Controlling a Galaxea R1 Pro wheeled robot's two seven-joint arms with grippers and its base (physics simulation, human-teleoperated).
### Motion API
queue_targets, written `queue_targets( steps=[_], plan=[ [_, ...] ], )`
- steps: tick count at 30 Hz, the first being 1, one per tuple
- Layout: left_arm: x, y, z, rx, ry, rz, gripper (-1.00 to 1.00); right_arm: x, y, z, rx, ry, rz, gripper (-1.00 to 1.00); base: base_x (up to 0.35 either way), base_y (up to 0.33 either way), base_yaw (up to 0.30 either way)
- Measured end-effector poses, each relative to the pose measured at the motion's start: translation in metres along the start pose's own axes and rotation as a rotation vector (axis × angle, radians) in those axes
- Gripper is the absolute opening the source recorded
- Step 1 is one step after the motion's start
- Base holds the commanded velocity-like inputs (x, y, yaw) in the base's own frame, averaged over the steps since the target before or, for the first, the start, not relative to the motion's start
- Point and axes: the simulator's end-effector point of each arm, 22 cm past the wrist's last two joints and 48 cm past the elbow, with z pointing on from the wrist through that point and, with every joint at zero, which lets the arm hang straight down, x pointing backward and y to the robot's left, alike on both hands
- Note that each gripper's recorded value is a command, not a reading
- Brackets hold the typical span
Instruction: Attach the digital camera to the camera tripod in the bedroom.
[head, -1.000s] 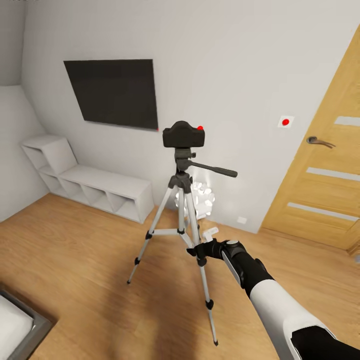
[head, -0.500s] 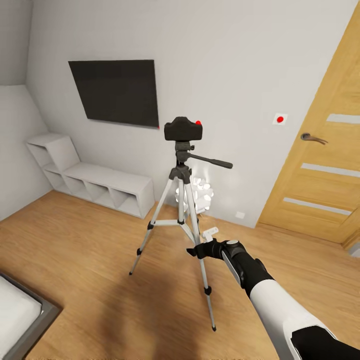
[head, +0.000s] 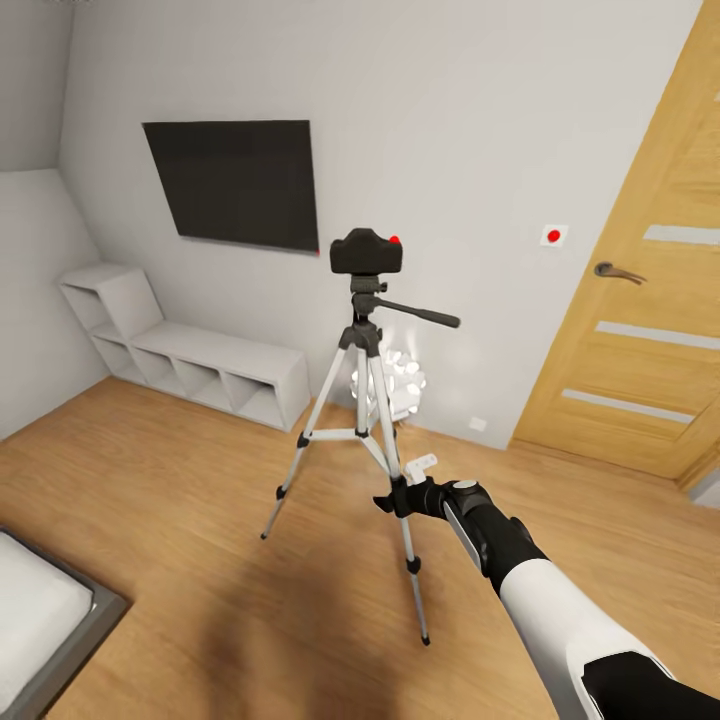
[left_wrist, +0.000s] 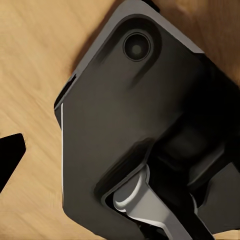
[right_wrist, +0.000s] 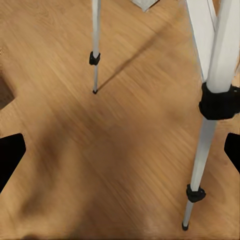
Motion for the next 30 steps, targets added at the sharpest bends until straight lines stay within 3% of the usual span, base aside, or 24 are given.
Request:
queue_targets(
  steps=[9,25,27,28,30],
  plan=[
    [0.001,-0.001,0.000,0.001,0.000,0.011,1.00,0.000,0.000,0.000,0.002,-0.001,-0.001,1.00,-0.257,0.000,0.000],
    [0.001,-0.001,0.000,0.001,0.000,0.012,1.00,0.001,-0.002,-0.001,0.005,0.001,0.001,1.00,-0.017,0.000,0.000],
    [0.001,0.000,0.000,0.000,0.000,0.012,1.00,0.006,-0.012,-0.004,0.018,0.010,0.002,1.00,0.000,0.000,0.000],
    [0.001,0.000,0.000,0.000,0.000,0.013,1.00,0.021,-0.035,-0.009,0.048,0.039,0.006,1.00,0.000,0.000,0.000],
    [0.001,0.000,0.000,0.000,0.000,0.013,1.00,0.044,-0.059,-0.016,0.076,0.082,0.025,1.00,0.000,0.000,0.000]
  ],
)
